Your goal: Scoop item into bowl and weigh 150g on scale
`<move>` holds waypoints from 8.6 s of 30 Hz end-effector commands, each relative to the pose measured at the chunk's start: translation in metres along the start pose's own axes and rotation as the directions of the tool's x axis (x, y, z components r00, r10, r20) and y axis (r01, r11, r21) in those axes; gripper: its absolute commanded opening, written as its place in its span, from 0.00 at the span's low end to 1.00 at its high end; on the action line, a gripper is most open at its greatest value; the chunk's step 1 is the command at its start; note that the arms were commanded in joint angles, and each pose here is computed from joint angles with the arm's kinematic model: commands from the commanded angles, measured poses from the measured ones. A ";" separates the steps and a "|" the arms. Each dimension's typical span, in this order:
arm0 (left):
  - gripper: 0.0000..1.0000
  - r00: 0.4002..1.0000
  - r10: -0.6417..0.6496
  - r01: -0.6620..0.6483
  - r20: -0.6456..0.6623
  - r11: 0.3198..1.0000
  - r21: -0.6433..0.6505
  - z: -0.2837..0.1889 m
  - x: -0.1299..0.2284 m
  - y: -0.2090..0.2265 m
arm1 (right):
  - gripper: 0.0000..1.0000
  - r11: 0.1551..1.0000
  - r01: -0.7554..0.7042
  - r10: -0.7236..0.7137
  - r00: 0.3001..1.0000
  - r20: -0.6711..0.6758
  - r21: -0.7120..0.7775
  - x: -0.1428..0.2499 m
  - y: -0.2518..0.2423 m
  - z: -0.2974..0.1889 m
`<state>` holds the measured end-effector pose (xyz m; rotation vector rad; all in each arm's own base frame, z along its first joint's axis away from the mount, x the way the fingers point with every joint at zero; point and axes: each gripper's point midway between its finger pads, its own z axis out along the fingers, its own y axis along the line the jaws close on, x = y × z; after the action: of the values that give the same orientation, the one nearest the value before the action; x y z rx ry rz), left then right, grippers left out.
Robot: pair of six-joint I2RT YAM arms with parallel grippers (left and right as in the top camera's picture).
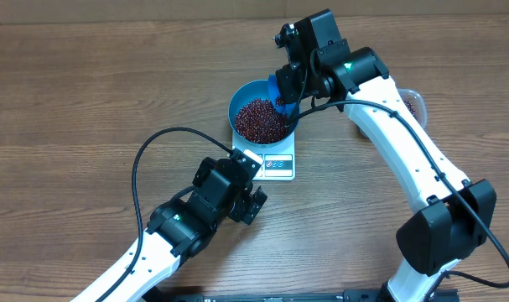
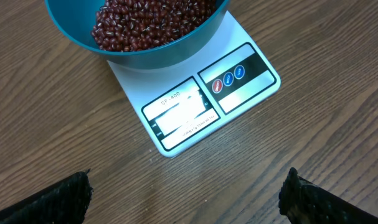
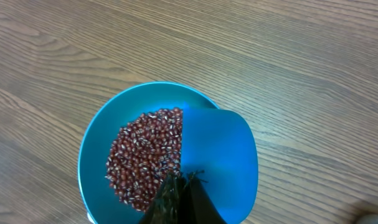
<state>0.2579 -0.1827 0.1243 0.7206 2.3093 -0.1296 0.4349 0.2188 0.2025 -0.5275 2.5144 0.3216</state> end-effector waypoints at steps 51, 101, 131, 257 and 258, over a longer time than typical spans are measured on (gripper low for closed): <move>1.00 1.000 0.016 -0.016 -0.002 1.000 -0.017 0.000 0.003 0.004 | 0.04 0.950 0.143 -0.178 0.978 0.105 0.277 -0.019 0.037 -0.053; 1.00 1.000 0.016 -0.016 -0.002 1.000 -0.017 0.000 0.003 0.004 | 0.04 0.984 -0.031 0.012 0.994 0.107 0.175 -0.009 0.048 -0.048; 1.00 1.000 0.016 -0.016 -0.002 1.000 -0.017 0.000 0.003 0.004 | 0.04 0.949 -0.314 0.315 0.946 0.078 -0.029 -0.015 0.004 -0.052; 1.00 1.000 0.016 -0.016 -0.002 1.000 -0.017 0.000 0.003 0.004 | 0.04 0.741 -0.668 0.645 0.735 0.209 0.063 0.040 -0.158 -0.152; 0.99 1.000 0.016 -0.016 -0.002 1.000 -0.017 0.000 0.003 0.004 | 0.04 0.755 -0.650 0.625 0.752 0.206 0.081 0.043 -0.163 -0.153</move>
<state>0.2579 -0.1827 0.1243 0.7206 2.3093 -0.1296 0.4047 0.0210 0.2729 0.5555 2.4687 0.4685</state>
